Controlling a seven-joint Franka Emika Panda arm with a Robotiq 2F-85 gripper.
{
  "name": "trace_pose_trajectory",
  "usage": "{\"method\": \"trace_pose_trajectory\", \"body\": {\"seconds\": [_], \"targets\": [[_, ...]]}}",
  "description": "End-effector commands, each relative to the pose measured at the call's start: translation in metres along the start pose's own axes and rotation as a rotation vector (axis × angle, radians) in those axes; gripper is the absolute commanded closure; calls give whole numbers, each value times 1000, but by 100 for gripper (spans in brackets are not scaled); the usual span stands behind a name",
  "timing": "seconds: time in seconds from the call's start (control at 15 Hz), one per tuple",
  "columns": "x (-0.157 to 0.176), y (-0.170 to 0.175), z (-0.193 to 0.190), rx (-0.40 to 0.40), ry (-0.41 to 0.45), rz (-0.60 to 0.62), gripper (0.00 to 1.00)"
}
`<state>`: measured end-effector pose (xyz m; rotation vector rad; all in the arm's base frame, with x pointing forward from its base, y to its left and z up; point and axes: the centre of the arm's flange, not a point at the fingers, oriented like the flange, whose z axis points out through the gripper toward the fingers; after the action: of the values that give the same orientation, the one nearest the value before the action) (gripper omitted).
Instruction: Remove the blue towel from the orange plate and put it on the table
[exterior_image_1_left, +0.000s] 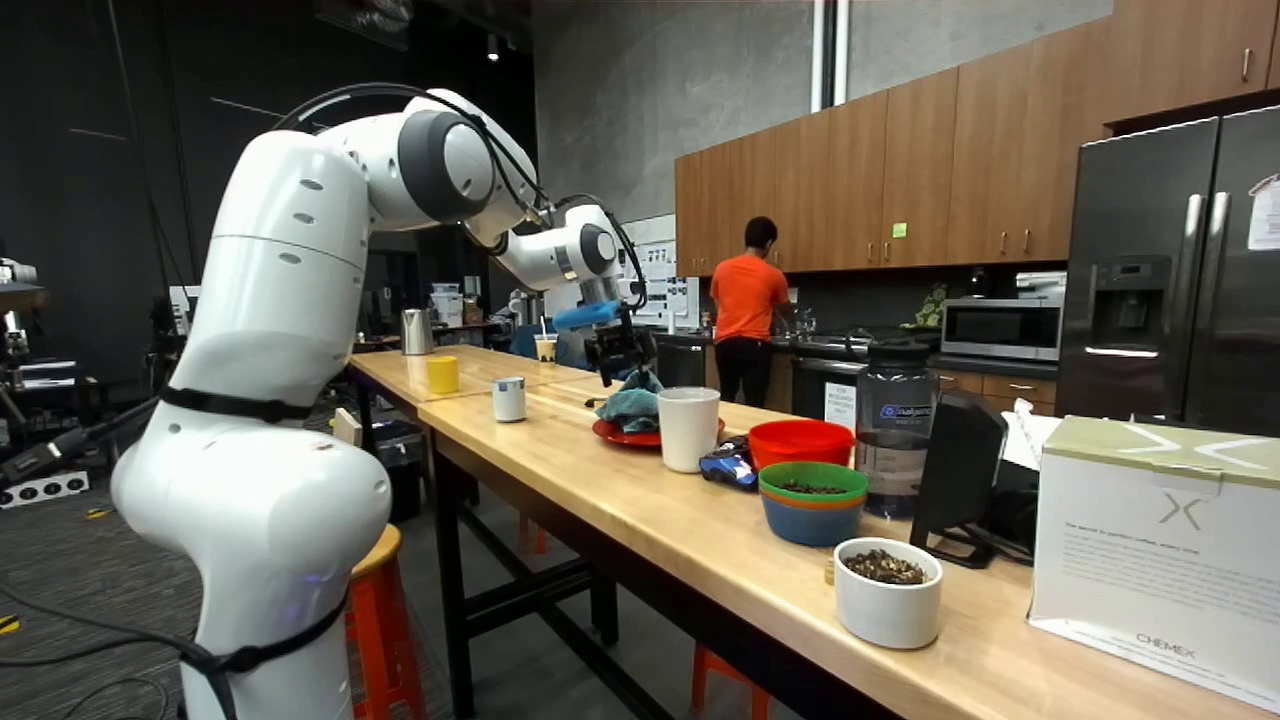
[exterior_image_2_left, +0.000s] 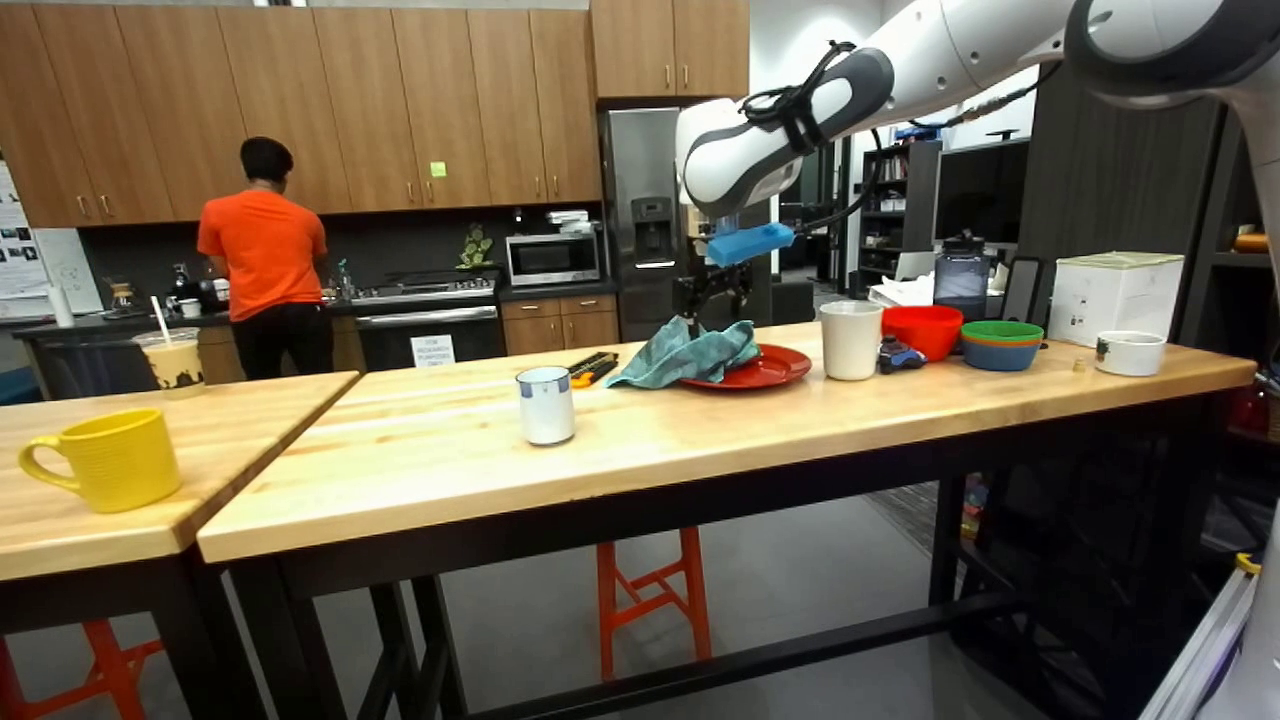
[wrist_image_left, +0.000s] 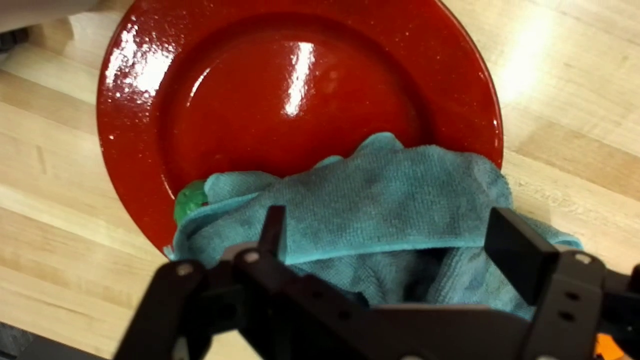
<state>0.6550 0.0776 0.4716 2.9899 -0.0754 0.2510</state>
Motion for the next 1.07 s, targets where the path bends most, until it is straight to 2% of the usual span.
{"method": "trace_pose_trajectory", "body": {"seconds": [0.0, 1.0], "targets": [[-14, 5, 0, 4, -11, -2, 0], [-11, 1, 16, -3, -43, -7, 0]]}}
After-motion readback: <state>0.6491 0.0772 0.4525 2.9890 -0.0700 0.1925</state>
